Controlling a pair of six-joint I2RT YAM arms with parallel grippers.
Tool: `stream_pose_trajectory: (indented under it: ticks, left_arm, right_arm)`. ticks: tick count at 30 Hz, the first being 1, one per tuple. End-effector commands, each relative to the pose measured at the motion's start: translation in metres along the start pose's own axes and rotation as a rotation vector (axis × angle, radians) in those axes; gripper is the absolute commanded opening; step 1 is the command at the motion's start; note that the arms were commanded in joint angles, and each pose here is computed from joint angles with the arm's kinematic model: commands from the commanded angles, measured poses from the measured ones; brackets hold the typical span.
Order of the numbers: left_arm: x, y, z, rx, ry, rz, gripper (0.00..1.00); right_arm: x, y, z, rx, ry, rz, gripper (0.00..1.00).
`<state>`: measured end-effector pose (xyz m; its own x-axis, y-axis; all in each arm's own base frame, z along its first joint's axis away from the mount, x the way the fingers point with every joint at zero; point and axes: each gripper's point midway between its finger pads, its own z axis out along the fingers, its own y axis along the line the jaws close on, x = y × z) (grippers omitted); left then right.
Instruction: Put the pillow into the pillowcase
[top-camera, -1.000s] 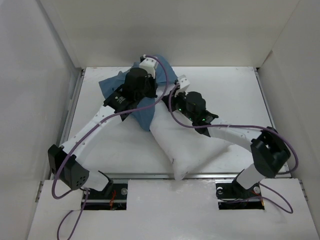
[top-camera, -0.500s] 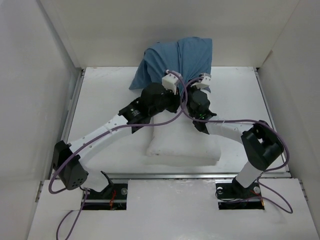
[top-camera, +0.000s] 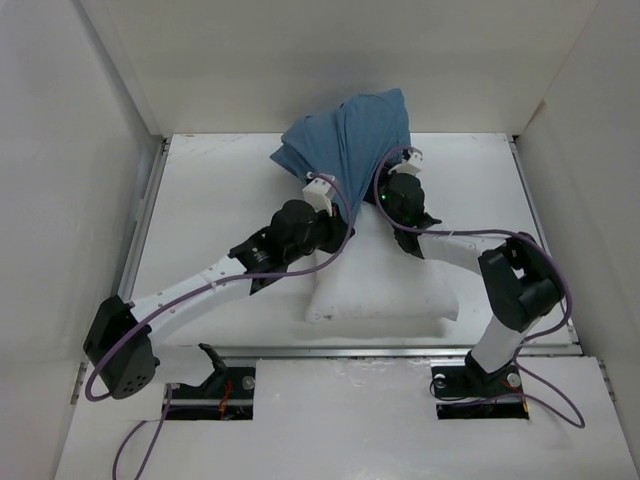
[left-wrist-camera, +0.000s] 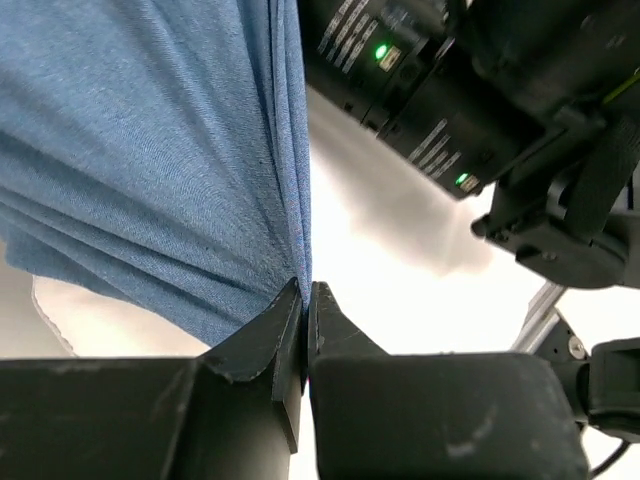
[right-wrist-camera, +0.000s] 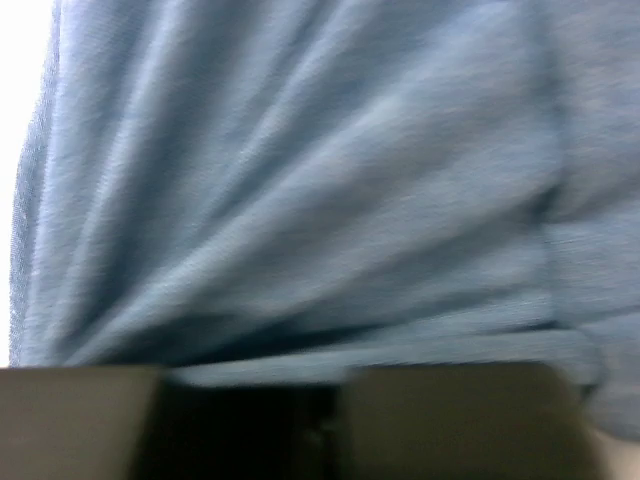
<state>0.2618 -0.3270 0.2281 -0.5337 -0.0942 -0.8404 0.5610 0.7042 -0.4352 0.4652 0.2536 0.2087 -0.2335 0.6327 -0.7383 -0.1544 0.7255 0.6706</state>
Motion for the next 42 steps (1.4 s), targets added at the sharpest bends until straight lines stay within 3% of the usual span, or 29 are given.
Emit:
stream_pose_trajectory:
  ticks: [1,2,3,7,9,14,19,26,31,34,38,40,41,42]
  left_arm:
    - [0.088,-0.043,-0.049,0.167,0.379,-0.071,0.0]
    - [0.081,-0.033,-0.042,0.109,0.341,-0.053,0.0]
    - [0.077,-0.03,-0.037,0.083,0.324,-0.04,0.0]
    - [0.038,-0.021,0.001,-0.038,0.198,0.001,0.0]
    - [-0.001,-0.02,0.011,-0.092,0.098,0.023,0.0]
    - [-0.058,-0.008,0.014,-0.177,-0.024,0.069,0.0]
    - [-0.091,-0.003,0.014,-0.246,-0.076,0.115,0.0]
    - [-0.102,0.003,0.021,-0.274,-0.066,0.132,0.0]
    - [-0.102,0.009,0.026,-0.294,-0.046,0.132,0.0]
    - [-0.104,0.011,0.029,-0.295,-0.043,0.138,0.0]
    - [-0.105,0.007,0.031,-0.277,-0.037,0.137,0.0]
    - [-0.103,0.003,0.031,-0.256,-0.027,0.136,0.0]
    - [-0.103,0.002,0.031,-0.248,-0.022,0.145,0.0]
    - [-0.108,0.0,0.029,-0.241,-0.039,0.143,0.0]
  right_arm:
    - [-0.109,-0.018,0.011,0.021,-0.287,-0.002,0.32]
    - [-0.105,-0.012,0.006,-0.018,-0.254,-0.042,0.42]
    - [-0.085,-0.002,-0.003,-0.104,-0.163,-0.087,0.6]
    - [-0.066,0.027,-0.039,-0.265,0.005,-0.247,0.91]
    - [-0.061,0.025,-0.056,-0.239,0.104,-0.322,0.95]
    - [-0.09,0.024,-0.085,-0.142,0.131,-0.441,1.0]
    - [-0.078,0.009,-0.112,-0.157,0.322,-0.735,1.0]
    - [-0.044,-0.033,-0.13,-0.173,0.514,-0.97,1.0]
    - [0.01,-0.02,-0.151,-0.493,0.644,-0.988,1.0]
    - [0.029,-0.016,-0.14,-0.546,0.661,-0.978,1.0]
    - [0.067,-0.036,-0.109,-0.478,0.74,-0.951,1.0]
    - [0.095,-0.065,-0.095,-0.4,0.868,-0.907,0.87]
    - [0.099,-0.064,-0.087,-0.381,0.884,-0.907,0.75]
    - [0.092,-0.055,-0.072,-0.373,0.856,-0.902,0.38]
